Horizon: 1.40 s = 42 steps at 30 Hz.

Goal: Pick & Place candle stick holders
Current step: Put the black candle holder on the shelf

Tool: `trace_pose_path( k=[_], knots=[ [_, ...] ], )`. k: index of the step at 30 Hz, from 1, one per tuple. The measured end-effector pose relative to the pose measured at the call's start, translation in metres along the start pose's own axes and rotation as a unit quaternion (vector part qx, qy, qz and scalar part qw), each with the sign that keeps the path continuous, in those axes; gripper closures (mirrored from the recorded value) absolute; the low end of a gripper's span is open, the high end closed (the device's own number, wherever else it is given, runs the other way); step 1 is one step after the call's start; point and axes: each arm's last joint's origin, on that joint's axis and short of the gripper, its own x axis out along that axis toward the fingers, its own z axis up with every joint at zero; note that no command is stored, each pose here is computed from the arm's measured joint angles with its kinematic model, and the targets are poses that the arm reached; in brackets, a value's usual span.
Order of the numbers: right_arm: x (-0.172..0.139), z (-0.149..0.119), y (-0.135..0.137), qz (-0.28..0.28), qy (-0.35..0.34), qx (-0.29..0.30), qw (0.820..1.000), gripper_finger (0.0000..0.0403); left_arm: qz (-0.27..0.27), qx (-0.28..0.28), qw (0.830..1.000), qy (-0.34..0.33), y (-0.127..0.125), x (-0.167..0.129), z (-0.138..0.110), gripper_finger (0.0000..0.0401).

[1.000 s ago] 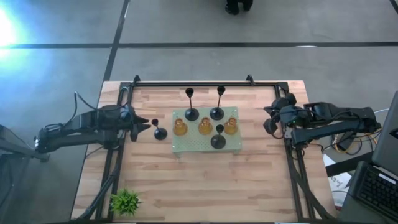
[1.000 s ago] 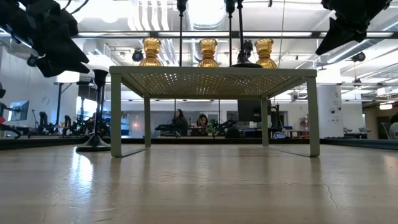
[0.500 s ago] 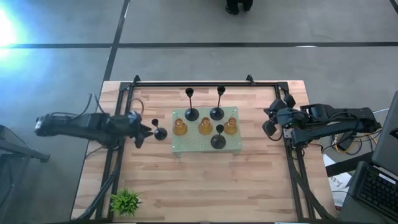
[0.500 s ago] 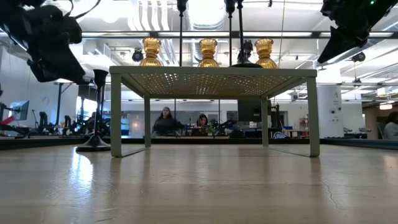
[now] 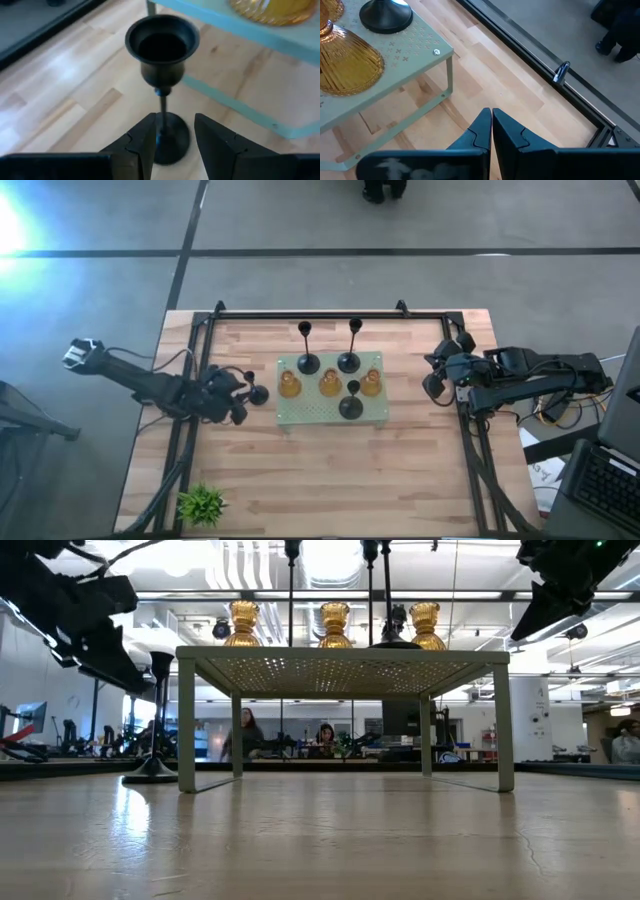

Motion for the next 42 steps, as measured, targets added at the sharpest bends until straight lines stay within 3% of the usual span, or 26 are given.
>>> trace_pose_path(
  k=[13,36,42],
  knots=[
    [0.000,0.000,0.000,0.000,0.000,0.000,1.000,0.0394,0.071,0.010,0.997,-0.032,-0.007,0.012,-0.002,0.0263],
    [0.001,0.000,0.000,-0.011,-0.004,-0.001,1.000,0.0394,0.081,-0.035,0.992,-0.086,-0.004,0.037,-0.026,0.0264],
    [0.001,-0.001,0.000,-0.012,-0.005,-0.001,1.000,0.0394,0.102,-0.033,0.988,-0.111,-0.004,0.037,-0.025,0.0291]
  ],
)
